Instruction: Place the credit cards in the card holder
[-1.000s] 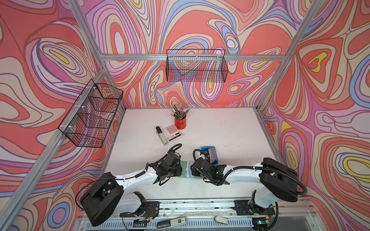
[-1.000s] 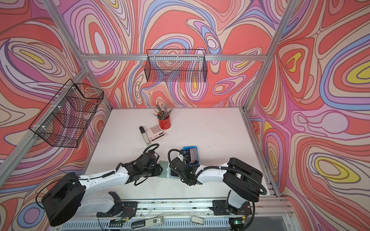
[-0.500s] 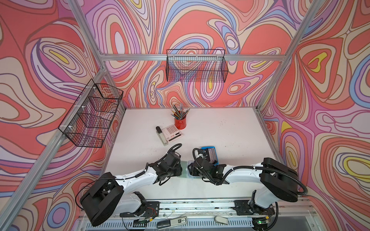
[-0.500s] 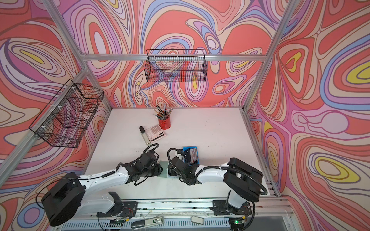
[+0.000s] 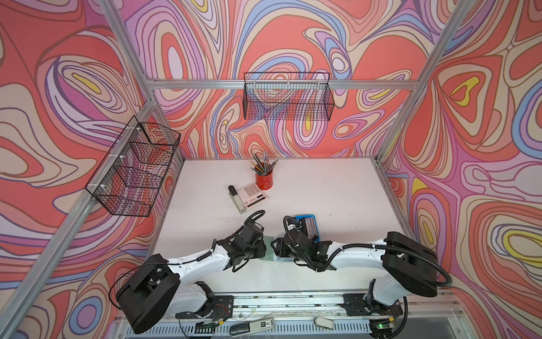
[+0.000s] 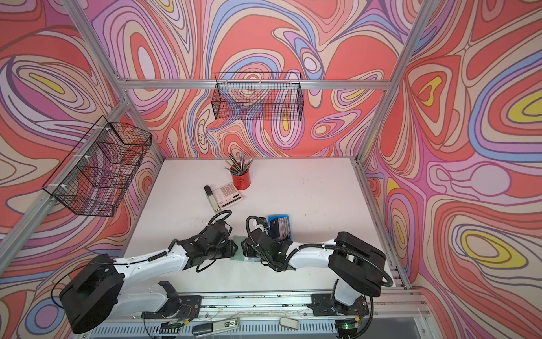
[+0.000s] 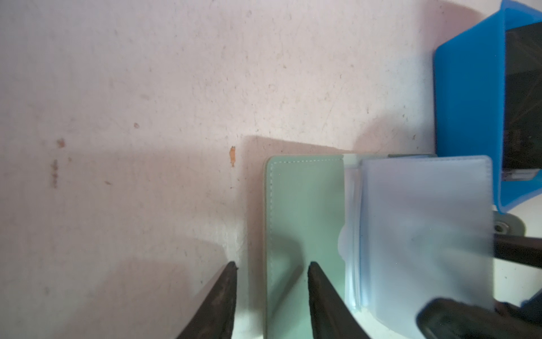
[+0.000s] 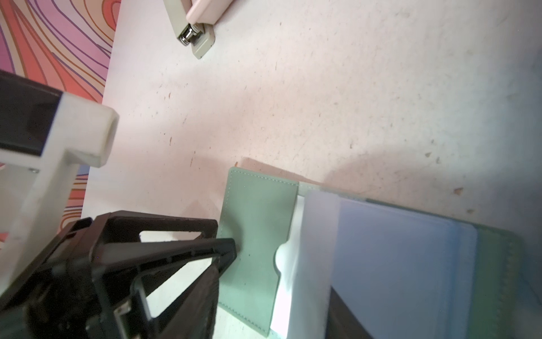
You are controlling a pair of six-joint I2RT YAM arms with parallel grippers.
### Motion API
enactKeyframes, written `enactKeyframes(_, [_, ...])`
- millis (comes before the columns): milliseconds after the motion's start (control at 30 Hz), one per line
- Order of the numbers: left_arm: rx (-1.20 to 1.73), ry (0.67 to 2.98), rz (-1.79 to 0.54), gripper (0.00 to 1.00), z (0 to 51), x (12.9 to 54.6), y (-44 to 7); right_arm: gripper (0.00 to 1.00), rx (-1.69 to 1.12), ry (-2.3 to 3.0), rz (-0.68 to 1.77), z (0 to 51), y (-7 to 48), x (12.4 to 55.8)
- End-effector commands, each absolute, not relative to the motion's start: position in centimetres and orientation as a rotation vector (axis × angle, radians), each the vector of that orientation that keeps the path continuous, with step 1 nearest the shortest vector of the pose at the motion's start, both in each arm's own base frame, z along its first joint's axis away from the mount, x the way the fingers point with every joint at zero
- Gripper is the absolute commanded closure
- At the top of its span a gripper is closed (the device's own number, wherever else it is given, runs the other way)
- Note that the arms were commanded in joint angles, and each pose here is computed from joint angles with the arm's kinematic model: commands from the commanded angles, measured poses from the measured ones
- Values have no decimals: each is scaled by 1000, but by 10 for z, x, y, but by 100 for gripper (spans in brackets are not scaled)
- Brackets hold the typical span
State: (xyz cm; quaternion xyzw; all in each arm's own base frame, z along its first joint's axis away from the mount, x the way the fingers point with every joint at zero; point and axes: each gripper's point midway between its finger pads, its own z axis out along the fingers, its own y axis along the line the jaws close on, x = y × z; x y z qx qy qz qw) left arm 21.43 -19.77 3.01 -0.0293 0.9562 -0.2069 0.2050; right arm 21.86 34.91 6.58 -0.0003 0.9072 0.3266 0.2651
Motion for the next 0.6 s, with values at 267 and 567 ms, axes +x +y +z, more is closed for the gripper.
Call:
enactKeyframes(267, [-152, 2637, -553, 57, 33, 213, -182, 48, -40, 2418, 1014, 76, 371, 218])
enactKeyframes(567, [-269, 2560, -493, 57, 57, 222, -154, 46, -52, 2456, 1053, 56, 383, 215])
